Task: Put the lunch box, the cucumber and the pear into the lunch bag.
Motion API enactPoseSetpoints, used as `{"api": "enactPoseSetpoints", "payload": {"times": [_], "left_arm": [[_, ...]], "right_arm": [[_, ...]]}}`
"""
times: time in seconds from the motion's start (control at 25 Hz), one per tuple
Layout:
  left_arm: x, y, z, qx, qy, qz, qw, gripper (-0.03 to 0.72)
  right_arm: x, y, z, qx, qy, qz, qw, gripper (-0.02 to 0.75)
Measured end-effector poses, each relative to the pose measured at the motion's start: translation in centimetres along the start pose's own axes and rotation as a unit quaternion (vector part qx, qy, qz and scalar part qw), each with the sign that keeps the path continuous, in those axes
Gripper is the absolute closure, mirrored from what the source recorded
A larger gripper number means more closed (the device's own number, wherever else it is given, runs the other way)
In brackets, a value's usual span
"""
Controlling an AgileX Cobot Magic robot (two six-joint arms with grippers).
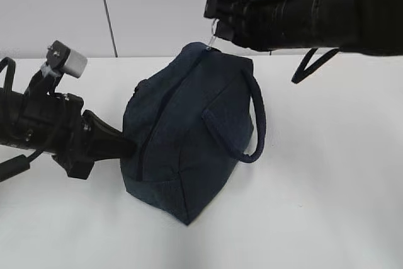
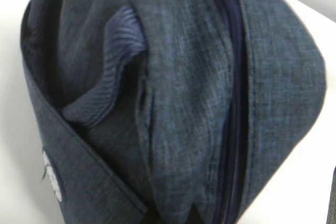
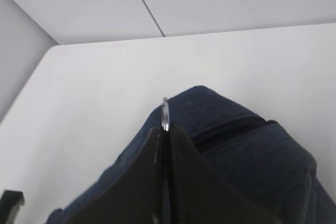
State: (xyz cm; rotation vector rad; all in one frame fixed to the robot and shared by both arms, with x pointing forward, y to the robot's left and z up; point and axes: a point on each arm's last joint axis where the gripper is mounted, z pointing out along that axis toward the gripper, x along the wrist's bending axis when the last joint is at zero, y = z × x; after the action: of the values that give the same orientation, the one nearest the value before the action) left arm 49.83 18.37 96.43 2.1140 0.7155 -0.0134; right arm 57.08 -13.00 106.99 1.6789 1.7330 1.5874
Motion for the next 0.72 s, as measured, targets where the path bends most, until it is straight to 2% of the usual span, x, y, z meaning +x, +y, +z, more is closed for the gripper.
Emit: {"api": "enactPoseSetpoints", "payload": {"times": [0.12, 0.32, 0.44, 0.6, 0.72], "left_arm": [[0.0, -0.1, 0.0, -0.001, 0.002, -0.002, 1.0, 0.683], [0.0, -0.2, 0.0, 0.0, 0.001, -0.003, 1.0, 0.683], [-0.1, -0.1, 0.1, 0.0, 0.0, -0.002, 1.0, 0.683], [-0.1, -0.1, 0.1, 0.0, -0.001, -0.002, 1.0, 0.683], [-0.1, -0.1, 0.1, 0.0, -0.001, -0.002, 1.0, 0.683]], "right_arm": [[-1.9, 0.7, 1.5, 0.005, 0.016, 0.071, 0.997, 0.738], [-5.9, 1.0, 4.1, 0.011, -0.002, 0.146, 0.989, 0.738], [-9.1, 0.9, 5.6, 0.026, 0.002, 0.213, 0.977, 0.738], [-13.5, -0.1, 8.1, 0.057, 0.026, 0.324, 0.944, 0.738], [-16.1, -2.0, 9.9, 0.088, 0.03, 0.403, 0.91, 0.738]]}}
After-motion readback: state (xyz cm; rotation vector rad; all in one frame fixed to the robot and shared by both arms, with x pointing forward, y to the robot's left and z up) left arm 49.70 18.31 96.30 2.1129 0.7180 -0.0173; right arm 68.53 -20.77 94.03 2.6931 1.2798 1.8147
